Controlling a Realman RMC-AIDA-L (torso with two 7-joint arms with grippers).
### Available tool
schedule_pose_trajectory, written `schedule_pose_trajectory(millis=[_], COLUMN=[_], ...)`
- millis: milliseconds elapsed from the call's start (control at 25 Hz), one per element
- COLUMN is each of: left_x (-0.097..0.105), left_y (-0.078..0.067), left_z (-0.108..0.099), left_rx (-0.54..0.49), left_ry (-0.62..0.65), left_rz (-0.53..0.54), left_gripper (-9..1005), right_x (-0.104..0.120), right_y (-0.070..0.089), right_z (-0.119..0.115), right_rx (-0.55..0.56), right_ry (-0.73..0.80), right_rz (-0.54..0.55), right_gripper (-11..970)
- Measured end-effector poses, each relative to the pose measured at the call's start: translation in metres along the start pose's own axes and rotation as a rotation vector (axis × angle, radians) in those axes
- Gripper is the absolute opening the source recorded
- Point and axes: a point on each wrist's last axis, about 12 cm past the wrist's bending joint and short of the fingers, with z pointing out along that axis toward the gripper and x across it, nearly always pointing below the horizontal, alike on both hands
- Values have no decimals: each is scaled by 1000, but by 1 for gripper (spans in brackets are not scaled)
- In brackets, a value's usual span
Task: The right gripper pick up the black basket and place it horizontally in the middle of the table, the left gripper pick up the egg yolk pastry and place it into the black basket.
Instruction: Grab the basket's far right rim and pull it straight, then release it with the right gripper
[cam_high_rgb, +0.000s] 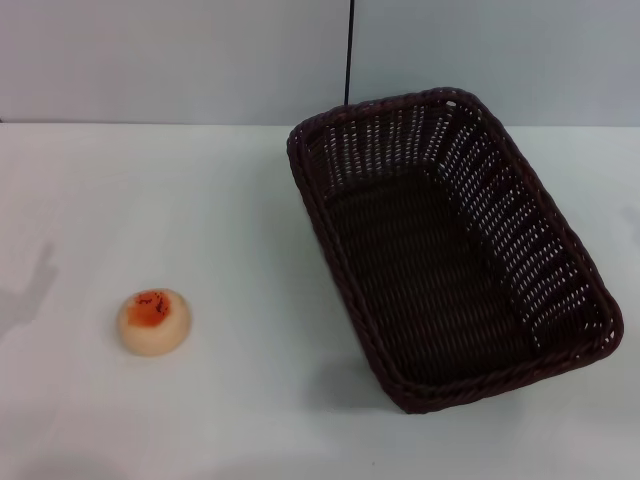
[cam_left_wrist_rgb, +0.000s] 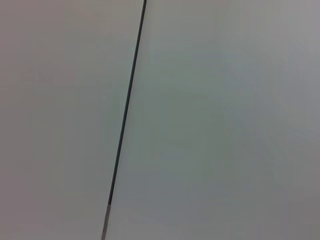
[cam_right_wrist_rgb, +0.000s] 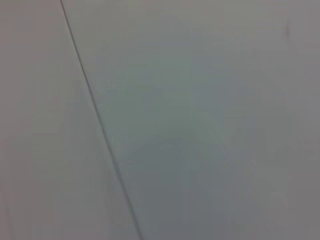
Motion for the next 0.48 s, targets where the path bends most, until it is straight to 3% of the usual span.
schedule_pose_trajectory(millis=[80, 120, 200, 280, 320, 480], left_x=[1, 1, 1, 3, 3, 3], left_y=[0, 0, 0, 0, 0, -1], left_z=[-2, -2, -3, -2, -2, -1], left_rx=[-7, -7, -9, -12, -10, -3], left_ry=[7, 7, 10, 22, 22, 17], left_rz=[0, 0, 1, 6, 5, -4], left_gripper=[832, 832, 832, 832, 832, 832], right_x=[-26, -26, -49, -82, -82, -129], right_y=[-7, -7, -12, -15, -15, -7], right_z=[6, 6, 15, 31, 31, 72], right_rx=[-22, -22, -11, 55, 55, 140], right_ry=[157, 157, 300, 522, 522, 830], right_rz=[84, 84, 127, 173, 173, 180], right_gripper=[754, 753, 751, 749, 748, 744])
